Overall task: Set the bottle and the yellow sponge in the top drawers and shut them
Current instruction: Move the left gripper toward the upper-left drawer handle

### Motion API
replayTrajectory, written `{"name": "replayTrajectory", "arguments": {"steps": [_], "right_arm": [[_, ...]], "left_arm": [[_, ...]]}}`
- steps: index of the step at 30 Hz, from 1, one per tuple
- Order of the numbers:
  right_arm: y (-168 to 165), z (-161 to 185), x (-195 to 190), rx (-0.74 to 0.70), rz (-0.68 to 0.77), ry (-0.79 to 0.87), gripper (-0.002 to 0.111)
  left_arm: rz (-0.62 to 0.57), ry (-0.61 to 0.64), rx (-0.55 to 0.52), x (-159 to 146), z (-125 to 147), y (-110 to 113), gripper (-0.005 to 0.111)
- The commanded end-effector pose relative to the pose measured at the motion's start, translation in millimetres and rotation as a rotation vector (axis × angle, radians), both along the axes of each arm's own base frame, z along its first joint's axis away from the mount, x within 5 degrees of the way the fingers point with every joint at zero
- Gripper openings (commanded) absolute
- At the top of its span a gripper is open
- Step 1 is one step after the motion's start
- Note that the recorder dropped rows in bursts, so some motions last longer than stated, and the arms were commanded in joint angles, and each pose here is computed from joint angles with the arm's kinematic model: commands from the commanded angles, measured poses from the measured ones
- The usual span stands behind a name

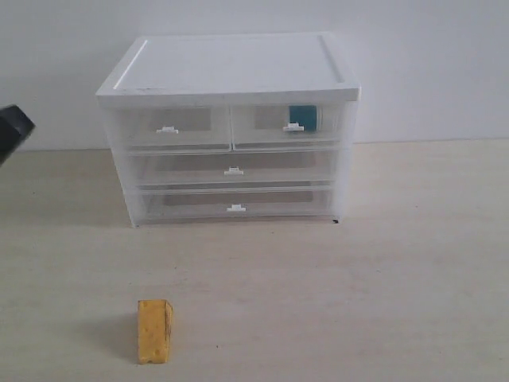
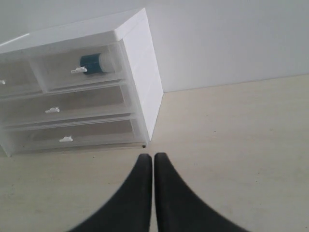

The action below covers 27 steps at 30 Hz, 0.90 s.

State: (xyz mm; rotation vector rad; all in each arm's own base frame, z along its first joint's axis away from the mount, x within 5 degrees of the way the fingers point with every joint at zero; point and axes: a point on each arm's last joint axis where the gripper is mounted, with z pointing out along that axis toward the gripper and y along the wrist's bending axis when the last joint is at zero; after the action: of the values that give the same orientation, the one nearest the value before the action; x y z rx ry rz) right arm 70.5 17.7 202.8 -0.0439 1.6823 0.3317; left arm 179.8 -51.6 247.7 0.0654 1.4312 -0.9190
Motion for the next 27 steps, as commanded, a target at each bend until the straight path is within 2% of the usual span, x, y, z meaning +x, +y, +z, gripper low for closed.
{"name": "replayTrajectory", "arguments": {"steps": [1, 8, 15, 19, 24, 27], "right_arm": [[-1, -1, 0, 0.002, -0.008, -0.004, 0.000], [-1, -1, 0, 0.002, -0.009, -0.006, 0.000], [-1, -1, 0, 0.002, -0.009, -0.006, 0.000], [-1, -1, 0, 0.002, -0.009, -0.006, 0.000], [-1, -1, 0, 0.003, -0.009, -0.008, 0.000], [-1, -1, 0, 0.003, -0.010, -0.011, 0.000]], "left_arm": [[-0.050, 0.152, -0.041, 31, -33, -3, 0.004], [-0.080, 0.436, -0.217, 82, -79, -21, 0.004], [-0.142, 0.551, -0.372, 124, -94, -42, 0.004], [-0.122, 0.625, -0.536, 144, -99, -41, 0.017], [-0.105, 0.637, -0.638, 161, -99, -41, 0.042], [-0.110, 0.636, -0.666, 167, -97, -41, 0.044]]}}
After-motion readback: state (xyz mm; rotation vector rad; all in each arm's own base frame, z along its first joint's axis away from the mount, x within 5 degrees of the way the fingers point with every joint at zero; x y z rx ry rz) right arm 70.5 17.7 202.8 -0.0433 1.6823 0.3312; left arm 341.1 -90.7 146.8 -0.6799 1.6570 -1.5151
